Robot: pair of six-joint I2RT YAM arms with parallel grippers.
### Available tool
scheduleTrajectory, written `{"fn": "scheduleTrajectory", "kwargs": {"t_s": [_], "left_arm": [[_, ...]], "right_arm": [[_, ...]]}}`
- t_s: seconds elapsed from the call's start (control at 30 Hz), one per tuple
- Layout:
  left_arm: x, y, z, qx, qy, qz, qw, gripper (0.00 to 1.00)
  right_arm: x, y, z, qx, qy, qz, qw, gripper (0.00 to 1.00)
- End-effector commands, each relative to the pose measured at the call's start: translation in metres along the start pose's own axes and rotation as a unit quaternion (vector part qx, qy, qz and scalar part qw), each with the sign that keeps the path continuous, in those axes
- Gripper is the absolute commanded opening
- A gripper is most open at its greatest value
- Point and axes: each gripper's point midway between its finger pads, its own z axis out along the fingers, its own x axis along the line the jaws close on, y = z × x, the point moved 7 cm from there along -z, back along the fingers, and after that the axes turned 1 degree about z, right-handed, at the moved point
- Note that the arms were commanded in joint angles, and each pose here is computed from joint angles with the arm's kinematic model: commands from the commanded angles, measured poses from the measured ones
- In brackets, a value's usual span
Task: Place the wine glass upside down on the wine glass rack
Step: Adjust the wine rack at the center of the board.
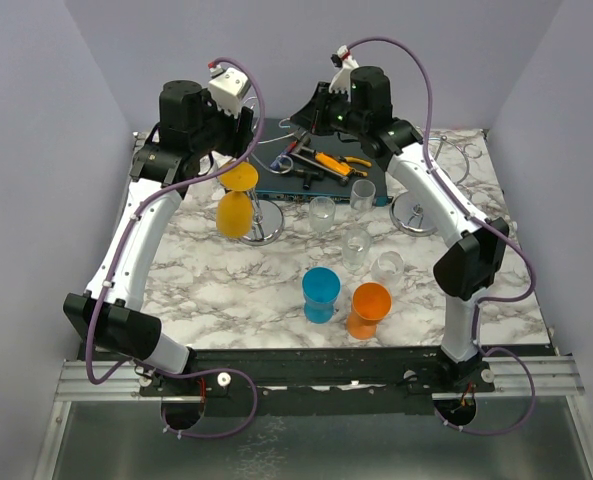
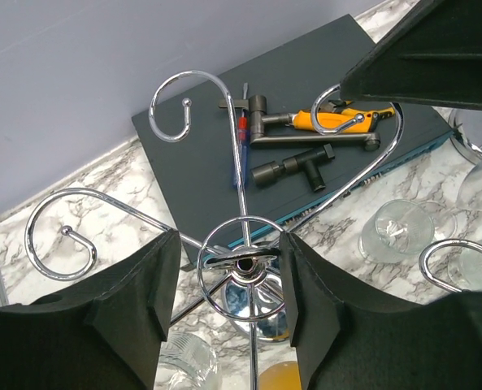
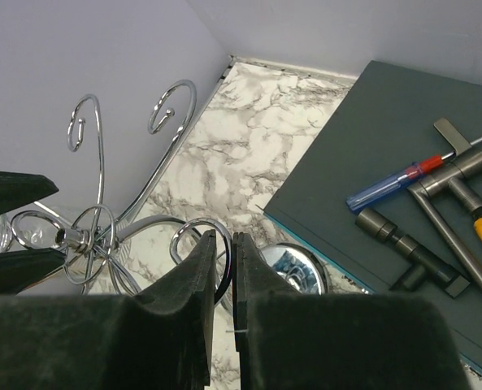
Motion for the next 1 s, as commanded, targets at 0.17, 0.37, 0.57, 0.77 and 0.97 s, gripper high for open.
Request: {"fn": "scheduleTrajectory", "kwargs": {"t_s": [0.17,0.37,0.57,0.77,0.97], "left_arm": [[0.010,0.007,0.001,-0.007,0.037,0.011,0.999,0.54],[0.018,0.002,0.005,0.002,0.052,0.019,0.998,0.52],[0.025,-0.002,0.008,0.008,0.057,0.021,0.998,0.52],[0.028,0.000,0.011,0.007,0.056,0.034,0.998,0.51],[0.030,0.015,0.012,-0.012,0.054,0.044,0.997,0.39]], "right_arm": [[0.017,-0.028,-0.003,0.047,0.023,0.007,0.999,0.01],[0.029,-0.039,-0.005,0.052,0.030,0.007,0.998,0.01],[0.038,-0.050,-0.007,0.065,0.032,0.014,0.997,0.01],[0.037,-0.063,-0.009,0.076,0.017,0.024,0.997,0.01],[0.032,-0.070,-0.011,0.086,0.000,0.039,0.996,0.01]]}}
